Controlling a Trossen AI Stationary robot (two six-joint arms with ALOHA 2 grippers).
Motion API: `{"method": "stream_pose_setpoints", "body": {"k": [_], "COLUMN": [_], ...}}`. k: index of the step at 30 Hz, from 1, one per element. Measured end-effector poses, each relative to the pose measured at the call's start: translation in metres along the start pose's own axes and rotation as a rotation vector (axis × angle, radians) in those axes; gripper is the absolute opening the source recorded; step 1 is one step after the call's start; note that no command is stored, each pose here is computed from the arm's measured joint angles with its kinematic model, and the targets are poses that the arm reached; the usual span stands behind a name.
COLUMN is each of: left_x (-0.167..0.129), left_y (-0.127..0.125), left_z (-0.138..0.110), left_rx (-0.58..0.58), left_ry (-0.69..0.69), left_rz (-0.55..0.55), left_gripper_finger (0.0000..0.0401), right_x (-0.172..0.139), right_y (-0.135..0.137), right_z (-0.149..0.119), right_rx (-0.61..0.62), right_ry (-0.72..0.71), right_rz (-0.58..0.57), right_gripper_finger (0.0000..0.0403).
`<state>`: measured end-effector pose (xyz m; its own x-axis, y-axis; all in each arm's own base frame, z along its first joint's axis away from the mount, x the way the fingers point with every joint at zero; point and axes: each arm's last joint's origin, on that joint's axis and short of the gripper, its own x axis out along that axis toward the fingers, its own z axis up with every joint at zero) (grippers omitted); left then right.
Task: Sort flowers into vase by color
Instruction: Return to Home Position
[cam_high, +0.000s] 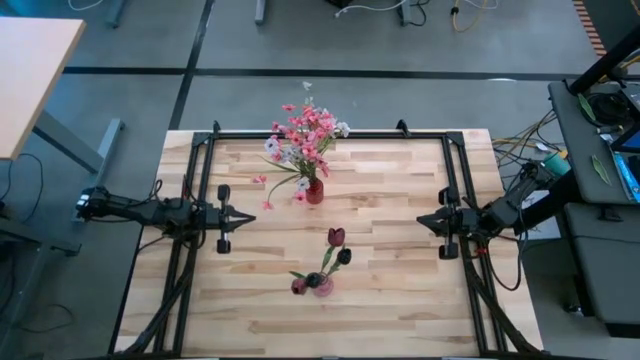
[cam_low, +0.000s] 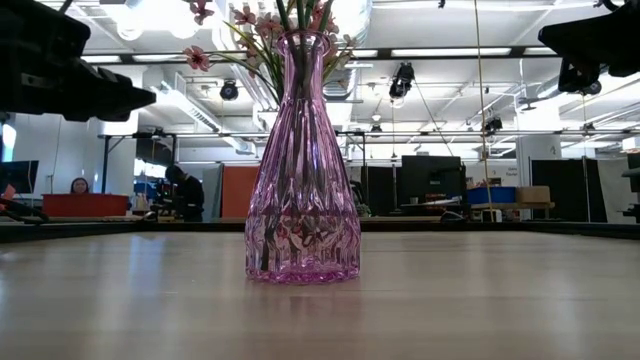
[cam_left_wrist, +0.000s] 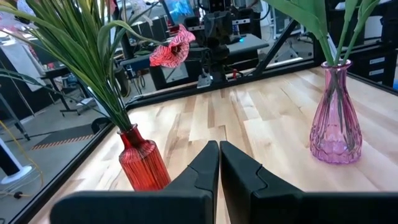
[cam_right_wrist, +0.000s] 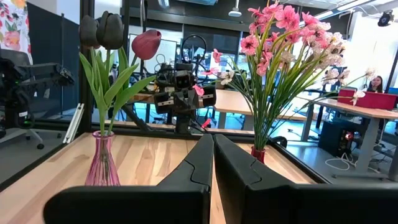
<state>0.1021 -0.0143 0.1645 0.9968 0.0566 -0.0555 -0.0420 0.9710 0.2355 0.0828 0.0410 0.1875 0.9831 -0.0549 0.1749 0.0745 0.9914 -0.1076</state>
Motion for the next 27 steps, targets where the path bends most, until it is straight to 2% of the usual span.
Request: {"method": "stream_pose_setpoints", "body": {"k": [27], "left_x": [0.0039], "left_y": [-0.0022], "left_z": [-0.0049], "left_rx": [0.017], "left_ry": [0.060], "left_rz": [-0.013], "left_gripper_finger": [0.0000], "right_x": [0.0000], "right_y": [0.0000], "right_z": [0.0000], "right_rx": [0.000], "right_ry": [0.000], "right_rz": [0.000], "right_gripper_finger": [0.0009]}}
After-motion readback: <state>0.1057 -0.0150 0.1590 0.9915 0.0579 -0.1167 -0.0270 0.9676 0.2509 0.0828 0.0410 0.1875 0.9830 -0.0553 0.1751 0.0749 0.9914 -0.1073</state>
